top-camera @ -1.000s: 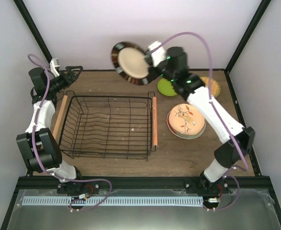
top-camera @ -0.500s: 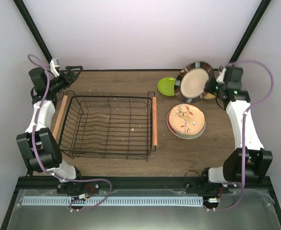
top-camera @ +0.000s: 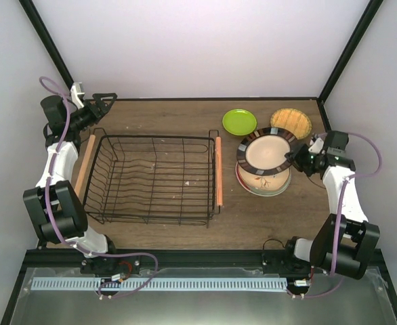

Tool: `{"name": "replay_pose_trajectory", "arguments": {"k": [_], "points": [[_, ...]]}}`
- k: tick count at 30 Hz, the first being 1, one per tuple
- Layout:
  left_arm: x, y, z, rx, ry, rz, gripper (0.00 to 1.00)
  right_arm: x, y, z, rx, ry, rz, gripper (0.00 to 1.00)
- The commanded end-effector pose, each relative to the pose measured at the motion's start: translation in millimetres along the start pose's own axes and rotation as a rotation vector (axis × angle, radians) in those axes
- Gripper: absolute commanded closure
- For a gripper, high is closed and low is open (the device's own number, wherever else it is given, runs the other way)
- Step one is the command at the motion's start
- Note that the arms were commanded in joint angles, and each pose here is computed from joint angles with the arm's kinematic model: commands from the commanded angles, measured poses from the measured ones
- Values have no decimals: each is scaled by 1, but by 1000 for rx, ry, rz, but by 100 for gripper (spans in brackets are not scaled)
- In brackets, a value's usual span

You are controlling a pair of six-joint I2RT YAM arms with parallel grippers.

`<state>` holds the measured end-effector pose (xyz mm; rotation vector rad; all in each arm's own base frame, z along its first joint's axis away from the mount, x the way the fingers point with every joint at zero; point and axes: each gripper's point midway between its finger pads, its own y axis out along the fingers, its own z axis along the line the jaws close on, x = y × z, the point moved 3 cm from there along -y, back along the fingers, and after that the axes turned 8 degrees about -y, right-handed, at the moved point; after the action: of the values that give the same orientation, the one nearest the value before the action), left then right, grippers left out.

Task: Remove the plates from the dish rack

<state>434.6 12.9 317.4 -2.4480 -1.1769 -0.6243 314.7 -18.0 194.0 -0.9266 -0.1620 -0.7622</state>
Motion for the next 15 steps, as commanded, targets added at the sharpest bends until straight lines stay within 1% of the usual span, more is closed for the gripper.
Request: {"name": "replay_pose_trajectory", "arguments": {"k": [1,12,13,15], "points": [[1,1,-7,-26,24,7,0,10,-7,25,166,-34,-51,99],[-1,0,-7,-22,22,7,0,-19,16,-4,116,-4,18,99],[-1,0,-7,-22,23,7,0,-20,17,-6,111,-1,20,98],[-1,-1,-9,-24,27,7,0,-24,20,-11,100,3,28,94]]}}
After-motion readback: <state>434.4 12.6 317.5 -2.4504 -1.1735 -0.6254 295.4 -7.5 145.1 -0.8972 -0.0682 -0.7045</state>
